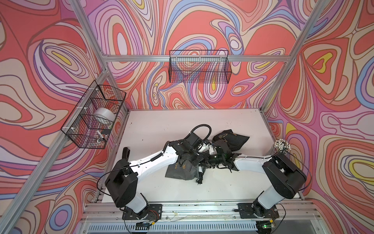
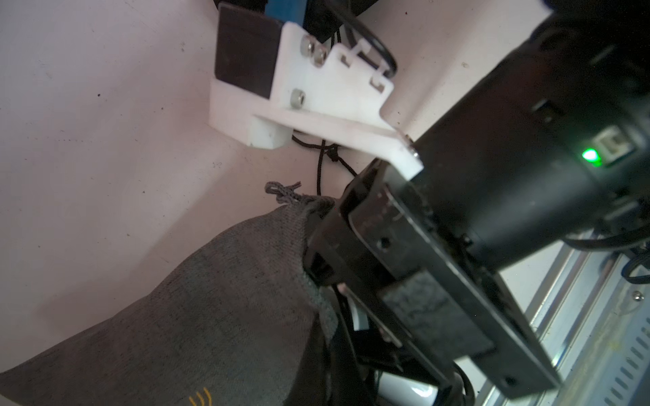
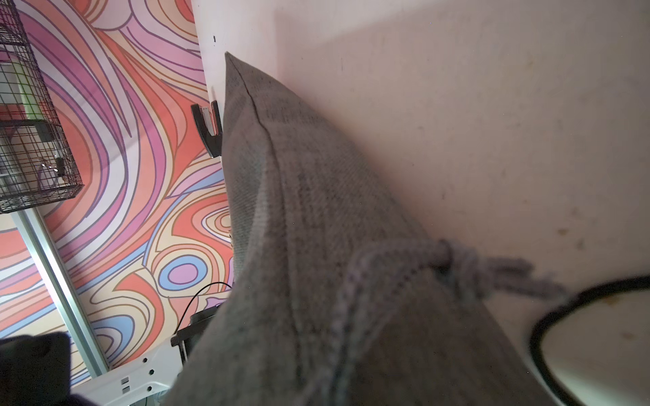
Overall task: Pack away hair dryers
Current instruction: Place the hair dryer in the drawstring bag.
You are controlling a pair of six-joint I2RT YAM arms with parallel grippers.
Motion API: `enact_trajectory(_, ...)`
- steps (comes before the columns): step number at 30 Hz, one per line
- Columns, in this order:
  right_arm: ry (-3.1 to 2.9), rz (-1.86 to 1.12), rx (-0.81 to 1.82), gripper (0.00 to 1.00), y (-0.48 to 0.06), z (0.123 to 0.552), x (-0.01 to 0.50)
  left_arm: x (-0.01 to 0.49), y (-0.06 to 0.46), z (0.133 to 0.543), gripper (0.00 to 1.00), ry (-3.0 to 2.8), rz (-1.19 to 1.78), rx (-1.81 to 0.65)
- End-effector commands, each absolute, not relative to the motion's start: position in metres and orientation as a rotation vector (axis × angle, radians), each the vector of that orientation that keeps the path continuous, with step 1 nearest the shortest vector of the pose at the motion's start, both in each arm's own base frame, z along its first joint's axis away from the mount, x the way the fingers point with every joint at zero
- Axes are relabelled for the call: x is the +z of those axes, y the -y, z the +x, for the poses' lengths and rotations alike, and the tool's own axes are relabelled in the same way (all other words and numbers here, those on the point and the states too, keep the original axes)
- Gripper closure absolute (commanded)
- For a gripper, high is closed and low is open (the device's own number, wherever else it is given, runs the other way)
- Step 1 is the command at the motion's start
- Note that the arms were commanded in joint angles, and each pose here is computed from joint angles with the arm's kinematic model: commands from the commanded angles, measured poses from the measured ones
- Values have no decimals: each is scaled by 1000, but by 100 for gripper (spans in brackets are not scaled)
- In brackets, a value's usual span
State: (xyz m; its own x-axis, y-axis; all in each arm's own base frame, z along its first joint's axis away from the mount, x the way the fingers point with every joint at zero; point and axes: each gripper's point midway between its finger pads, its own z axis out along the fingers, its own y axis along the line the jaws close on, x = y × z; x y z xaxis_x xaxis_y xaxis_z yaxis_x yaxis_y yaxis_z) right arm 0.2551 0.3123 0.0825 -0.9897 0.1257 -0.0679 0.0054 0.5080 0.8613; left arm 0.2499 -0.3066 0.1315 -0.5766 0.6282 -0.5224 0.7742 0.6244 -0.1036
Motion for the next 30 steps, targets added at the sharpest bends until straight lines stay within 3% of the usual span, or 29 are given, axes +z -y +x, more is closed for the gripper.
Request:
enact_trajectory(1,-2538,6,1565,100,-318,251,104,154,315,256,100,-2336,1121,-491)
enact_trajectory(10,-2469,-129,1702,100,-332,239,119,180,340,260,100,-2207,1169,-612)
enact_trajectory(18,-2333,-174,1814,100,-337,245,143,190,345,238,100,-2143,1250,-716)
enact_trajectory(30,-2130,-43,1996,100,-321,269,165,196,343,213,100,-2093,1284,-793)
